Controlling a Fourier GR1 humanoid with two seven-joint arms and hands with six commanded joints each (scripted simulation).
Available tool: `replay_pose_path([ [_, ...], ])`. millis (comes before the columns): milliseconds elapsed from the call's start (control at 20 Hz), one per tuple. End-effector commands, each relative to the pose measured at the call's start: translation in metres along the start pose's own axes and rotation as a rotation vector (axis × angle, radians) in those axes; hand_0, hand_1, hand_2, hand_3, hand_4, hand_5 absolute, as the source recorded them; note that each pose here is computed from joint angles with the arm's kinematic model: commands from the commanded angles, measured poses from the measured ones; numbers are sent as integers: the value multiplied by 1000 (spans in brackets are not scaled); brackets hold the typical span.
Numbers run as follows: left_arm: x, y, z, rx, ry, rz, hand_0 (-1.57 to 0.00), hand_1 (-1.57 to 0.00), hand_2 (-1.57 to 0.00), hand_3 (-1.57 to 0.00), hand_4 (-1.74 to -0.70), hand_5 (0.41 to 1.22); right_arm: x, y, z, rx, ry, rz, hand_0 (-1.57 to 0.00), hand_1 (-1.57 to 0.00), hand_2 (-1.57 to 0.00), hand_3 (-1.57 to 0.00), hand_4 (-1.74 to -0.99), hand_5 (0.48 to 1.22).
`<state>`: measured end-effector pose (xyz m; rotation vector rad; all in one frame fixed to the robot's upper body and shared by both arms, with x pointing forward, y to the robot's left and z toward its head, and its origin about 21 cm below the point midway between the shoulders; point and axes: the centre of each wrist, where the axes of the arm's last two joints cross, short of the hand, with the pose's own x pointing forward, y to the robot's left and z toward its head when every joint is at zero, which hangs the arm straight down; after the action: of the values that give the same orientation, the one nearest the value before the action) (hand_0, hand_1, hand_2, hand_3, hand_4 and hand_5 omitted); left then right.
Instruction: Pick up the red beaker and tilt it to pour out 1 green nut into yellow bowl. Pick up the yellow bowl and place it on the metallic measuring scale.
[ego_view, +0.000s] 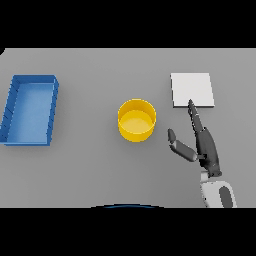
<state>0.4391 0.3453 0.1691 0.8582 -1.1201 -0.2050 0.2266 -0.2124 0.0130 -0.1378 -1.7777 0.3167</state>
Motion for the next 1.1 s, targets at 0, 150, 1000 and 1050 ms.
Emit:
replay_pose_path([
  [0, -8, -2, 6, 6, 19, 17, -1571, -1571, -1571, -1374, -1741, 1221, -1, -1, 0, 1, 6, 6, 1, 1, 1, 1, -1199, 707],
  [150, -34, -10, 21, 2, 81, 77, -1571, -1571, -1571, -1376, -1741, 1221, -7, -3, 0, 1, 11, 4, 1, 1, 1, 1, -1205, 704],
  [1000, -85, -17, 75, -369, 51, -23, -641, -565, -536, -452, -823, 667, -4, -5, -1, 4, 2, 4, 1, 1, 1, 1, -1151, 677],
  [1050, -85, -19, 76, -377, 44, -77, -513, -452, -429, -361, -785, 656, -4, -6, -1, 5, 0, 5, 1, 1, 1, 1, -1147, 680],
])
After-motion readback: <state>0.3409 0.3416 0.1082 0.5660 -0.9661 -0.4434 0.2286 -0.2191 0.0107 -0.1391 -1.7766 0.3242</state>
